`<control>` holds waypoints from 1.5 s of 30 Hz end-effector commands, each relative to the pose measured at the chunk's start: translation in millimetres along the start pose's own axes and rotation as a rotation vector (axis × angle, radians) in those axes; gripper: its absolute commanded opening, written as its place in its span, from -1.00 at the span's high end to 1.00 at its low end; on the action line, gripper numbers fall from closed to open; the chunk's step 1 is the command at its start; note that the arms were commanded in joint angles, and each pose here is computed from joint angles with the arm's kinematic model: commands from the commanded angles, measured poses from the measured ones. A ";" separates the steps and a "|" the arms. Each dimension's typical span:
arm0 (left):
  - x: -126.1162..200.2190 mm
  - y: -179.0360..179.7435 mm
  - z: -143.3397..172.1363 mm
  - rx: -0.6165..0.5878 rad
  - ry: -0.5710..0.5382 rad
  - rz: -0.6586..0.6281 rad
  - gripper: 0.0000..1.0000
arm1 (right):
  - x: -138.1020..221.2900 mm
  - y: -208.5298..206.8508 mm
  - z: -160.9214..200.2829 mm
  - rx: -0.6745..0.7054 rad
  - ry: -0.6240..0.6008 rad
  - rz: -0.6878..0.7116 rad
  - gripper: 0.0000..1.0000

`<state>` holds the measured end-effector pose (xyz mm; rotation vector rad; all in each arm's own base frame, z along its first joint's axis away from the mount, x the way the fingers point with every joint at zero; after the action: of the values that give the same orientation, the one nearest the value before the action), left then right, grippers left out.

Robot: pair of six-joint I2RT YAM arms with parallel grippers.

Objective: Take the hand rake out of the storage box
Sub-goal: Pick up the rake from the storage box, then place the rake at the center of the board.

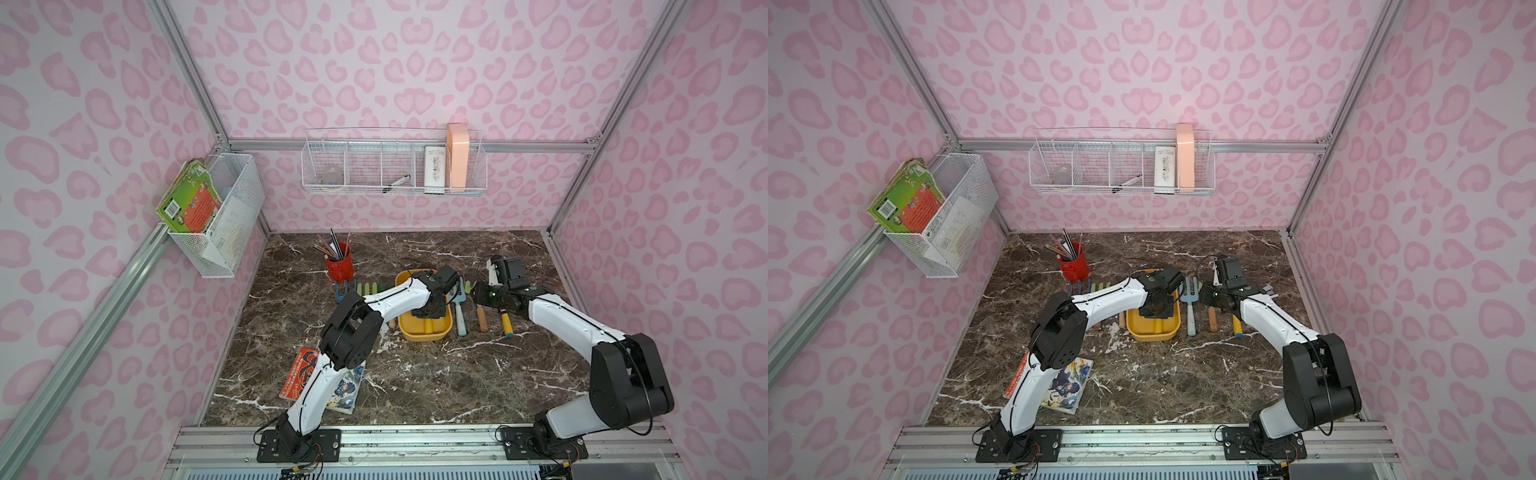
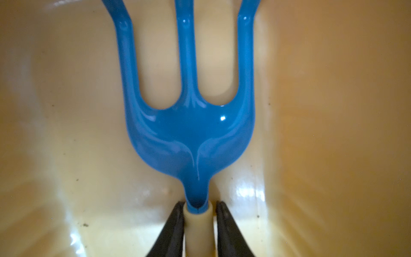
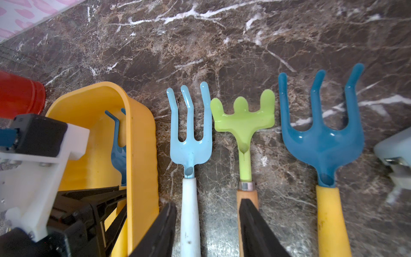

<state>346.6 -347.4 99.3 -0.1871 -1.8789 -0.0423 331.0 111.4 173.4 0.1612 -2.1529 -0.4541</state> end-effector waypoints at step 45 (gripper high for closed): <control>124.0 268.0 33.3 -0.002 -0.001 -0.176 0.74 | -6.7 31.5 -15.7 0.094 0.014 -0.049 0.03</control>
<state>316.4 -71.3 190.3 0.0096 -1.8802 -0.1428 349.4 135.8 188.5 0.2631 -2.1649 -0.3970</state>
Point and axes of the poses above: each gripper's point midway between its finger pads, its own x axis back along the fingers, its own y axis along the line the jaws close on, z = x × y, the point moved 8 cm from there along x, back along the fingers, and after that the axes turned 6 degrees about -x, right-handed, at the moved point
